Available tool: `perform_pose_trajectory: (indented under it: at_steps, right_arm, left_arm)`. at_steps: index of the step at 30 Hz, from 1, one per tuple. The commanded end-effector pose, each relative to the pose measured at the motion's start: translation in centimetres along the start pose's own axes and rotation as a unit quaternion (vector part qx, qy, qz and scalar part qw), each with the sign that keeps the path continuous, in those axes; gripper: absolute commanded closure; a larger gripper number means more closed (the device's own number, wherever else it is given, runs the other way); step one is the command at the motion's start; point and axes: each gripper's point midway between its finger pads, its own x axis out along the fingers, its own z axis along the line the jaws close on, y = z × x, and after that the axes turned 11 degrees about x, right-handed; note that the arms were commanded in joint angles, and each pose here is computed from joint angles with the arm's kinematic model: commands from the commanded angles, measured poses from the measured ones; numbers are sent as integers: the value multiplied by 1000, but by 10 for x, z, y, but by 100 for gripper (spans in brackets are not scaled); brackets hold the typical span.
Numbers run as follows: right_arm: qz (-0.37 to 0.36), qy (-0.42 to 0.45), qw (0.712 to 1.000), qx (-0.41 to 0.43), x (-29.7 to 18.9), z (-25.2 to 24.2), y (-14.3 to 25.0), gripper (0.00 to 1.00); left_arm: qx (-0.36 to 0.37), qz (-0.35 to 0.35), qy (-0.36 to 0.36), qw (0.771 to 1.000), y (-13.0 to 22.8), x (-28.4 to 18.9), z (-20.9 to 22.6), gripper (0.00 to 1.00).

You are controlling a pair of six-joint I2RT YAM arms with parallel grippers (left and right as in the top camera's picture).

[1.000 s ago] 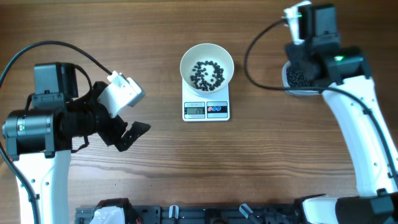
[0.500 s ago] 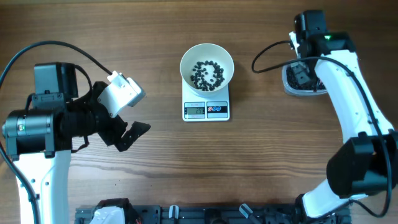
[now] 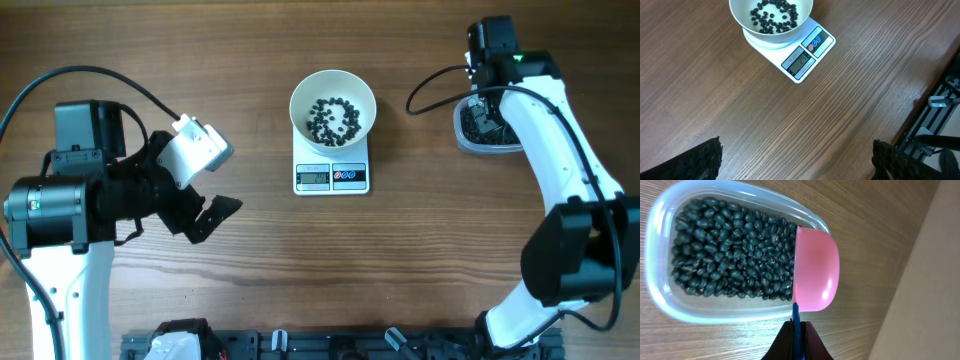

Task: Scoop item into bowl and weigh 150g on scale
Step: 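Return the empty scoop with the right gripper to the bean tub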

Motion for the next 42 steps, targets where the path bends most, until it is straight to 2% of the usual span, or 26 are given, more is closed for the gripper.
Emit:
perform_pose_trajectory:
  at_steps: [1, 14, 18, 25, 32, 42]
  right_arm:
    - [20, 32, 999, -5, 15, -1, 3, 96]
    - [52, 17, 998, -28, 33, 16, 18, 96]
    - [76, -58, 995, -41, 35, 45, 34, 96]
    - [70, -145, 986, -31, 29, 75, 33, 96]
    - [64, -185, 981, 9, 27, 86, 27, 96]
    - [85, -274, 952, 110, 34, 78, 30, 96]
  left_arm:
    - [-5, 3, 4, 1000, 1, 2, -1, 0]
    - [-5, 3, 4, 1000, 1, 2, -1, 0]
    - [-5, 3, 4, 1000, 1, 2, -1, 0]
    - [-5, 3, 4, 1000, 1, 2, -1, 0]
    - [-6, 3, 4, 1000, 1, 2, -1, 0]
    - [-5, 3, 4, 1000, 1, 2, -1, 0]
